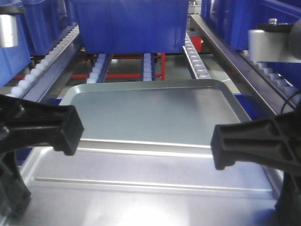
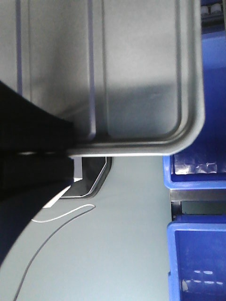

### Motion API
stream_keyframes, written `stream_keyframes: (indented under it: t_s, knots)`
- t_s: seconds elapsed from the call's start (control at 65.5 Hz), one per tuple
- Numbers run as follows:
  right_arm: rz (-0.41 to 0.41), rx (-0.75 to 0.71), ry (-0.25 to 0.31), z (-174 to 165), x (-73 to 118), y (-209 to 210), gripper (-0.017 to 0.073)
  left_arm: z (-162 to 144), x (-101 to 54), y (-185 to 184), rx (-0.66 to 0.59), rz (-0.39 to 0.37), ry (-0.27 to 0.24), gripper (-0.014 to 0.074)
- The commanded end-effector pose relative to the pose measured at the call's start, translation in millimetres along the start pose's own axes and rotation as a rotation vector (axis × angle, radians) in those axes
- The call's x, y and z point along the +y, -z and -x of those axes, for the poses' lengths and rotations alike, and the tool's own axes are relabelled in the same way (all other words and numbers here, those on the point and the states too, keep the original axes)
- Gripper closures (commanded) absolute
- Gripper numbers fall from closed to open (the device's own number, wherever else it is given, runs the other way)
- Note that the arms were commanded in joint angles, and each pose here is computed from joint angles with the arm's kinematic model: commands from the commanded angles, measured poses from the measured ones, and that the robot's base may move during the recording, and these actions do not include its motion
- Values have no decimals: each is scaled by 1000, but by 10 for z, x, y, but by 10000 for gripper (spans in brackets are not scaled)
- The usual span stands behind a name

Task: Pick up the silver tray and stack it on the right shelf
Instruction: 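Lower the held tray onto the larger silver tray with both grippers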

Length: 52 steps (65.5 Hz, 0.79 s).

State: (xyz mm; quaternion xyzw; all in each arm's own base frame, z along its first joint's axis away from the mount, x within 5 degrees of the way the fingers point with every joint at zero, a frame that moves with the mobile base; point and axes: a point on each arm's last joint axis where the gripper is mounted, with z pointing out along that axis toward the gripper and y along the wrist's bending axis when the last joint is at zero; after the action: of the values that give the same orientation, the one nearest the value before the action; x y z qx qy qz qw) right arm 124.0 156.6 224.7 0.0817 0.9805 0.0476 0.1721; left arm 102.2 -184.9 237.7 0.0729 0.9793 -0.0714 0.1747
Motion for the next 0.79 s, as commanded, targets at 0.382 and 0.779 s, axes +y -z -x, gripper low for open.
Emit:
stream_keyframes:
  t_s: [0.382,0.779]
  knots:
    - [117,-166,93,525,99,292,503,531,77,213,-118,-111,-49,685]
    - [153,-205,86,1169,164,115,503,1176,55,17,-194,-130,-78,685]
